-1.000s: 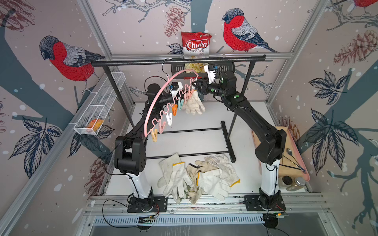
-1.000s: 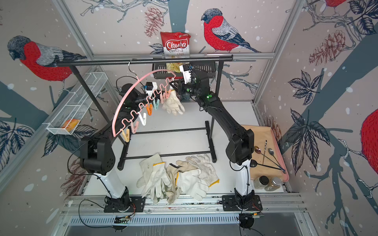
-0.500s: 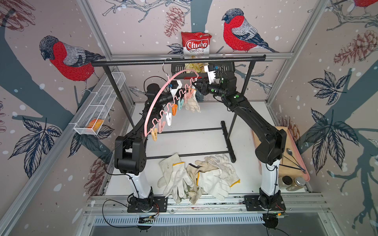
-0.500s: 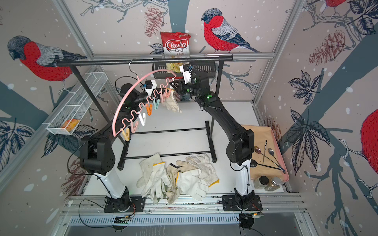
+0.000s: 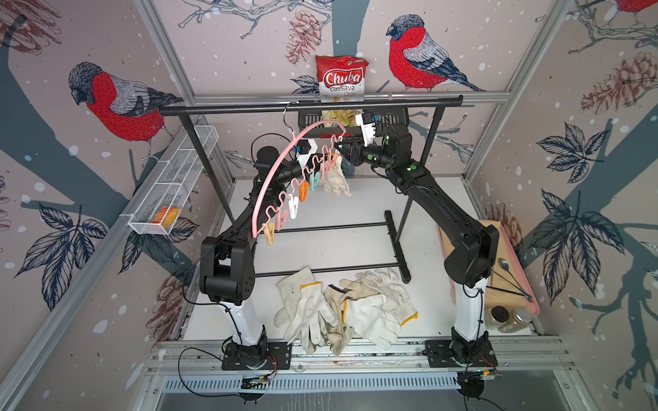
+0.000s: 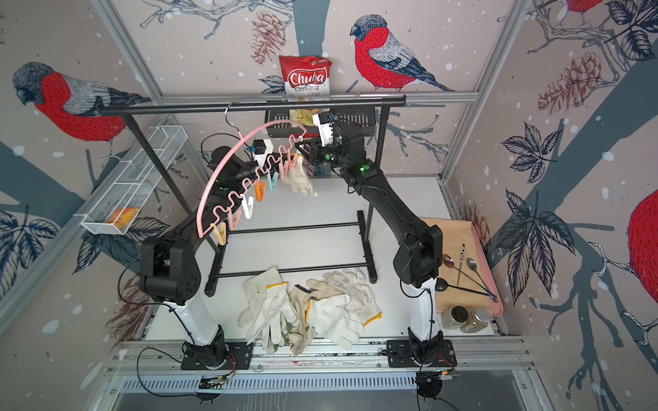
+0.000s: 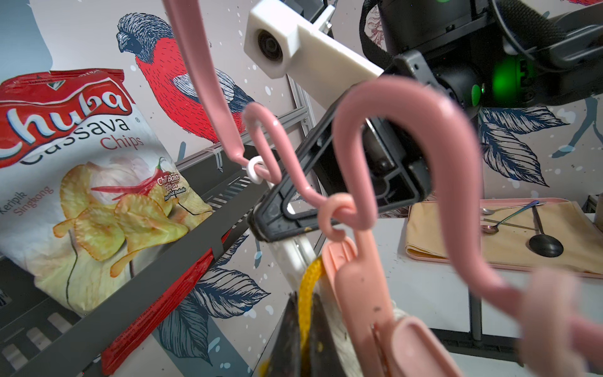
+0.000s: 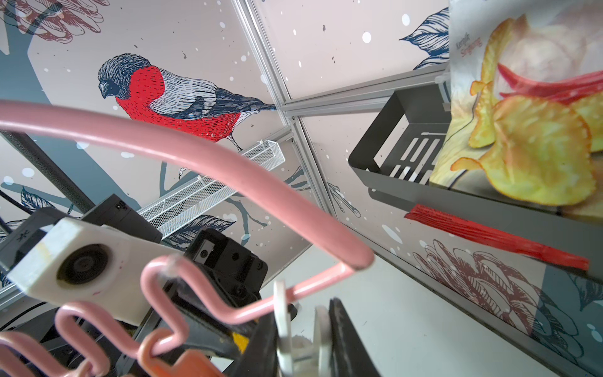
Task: Clip the gloves onto a hanger to dry
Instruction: Open the clamp at the hanger.
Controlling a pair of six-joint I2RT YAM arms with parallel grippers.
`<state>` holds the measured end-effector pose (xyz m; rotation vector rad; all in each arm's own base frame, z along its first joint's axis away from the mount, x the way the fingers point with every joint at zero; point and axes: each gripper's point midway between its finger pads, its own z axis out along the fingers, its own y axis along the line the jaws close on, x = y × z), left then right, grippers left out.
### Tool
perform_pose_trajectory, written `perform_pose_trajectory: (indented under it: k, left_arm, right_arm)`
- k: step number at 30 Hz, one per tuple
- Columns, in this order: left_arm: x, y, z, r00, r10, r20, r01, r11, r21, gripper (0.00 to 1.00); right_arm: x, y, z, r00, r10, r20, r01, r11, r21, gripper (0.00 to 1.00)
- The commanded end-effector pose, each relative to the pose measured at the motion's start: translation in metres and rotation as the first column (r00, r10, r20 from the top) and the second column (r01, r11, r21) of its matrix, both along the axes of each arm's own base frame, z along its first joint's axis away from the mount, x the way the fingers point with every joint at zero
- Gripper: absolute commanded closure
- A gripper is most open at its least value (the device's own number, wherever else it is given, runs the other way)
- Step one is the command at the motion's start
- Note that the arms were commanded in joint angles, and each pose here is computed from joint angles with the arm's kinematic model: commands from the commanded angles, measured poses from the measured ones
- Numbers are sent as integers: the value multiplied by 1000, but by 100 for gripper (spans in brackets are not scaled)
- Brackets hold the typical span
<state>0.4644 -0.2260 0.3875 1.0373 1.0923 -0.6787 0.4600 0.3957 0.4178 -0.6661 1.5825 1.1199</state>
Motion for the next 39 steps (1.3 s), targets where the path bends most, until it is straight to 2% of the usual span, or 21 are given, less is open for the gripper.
perform_pose_trajectory:
  k: [1,2,5,9,39]
  left_arm:
    - [-3,-2,10,999,-6,48,7,1000,-17,100]
    - [-4,-2,10,999,-6,49,7,1000,-17,100]
    - [-4,-1,9,999,-3,44,4,1000,-17,100]
    - [-5,-2,6,999,-7,39,7,1000,-16,100]
    - [-8,-5,5,999,-26,37,26,1000,-9,100]
  right_arm:
    - [-4,-2,11,1000,6,22,-6,1000,17,72]
    - [-4,-2,12,1000,6,24,-6,1000,19,69]
    - [-4,-3,13,1000,1,26,-1,1000,20,49]
    - [-3,-4,14,1000,-4,27,3,1000,21,39]
    - [12,1,0,1000,-11,4,11,999,38,35]
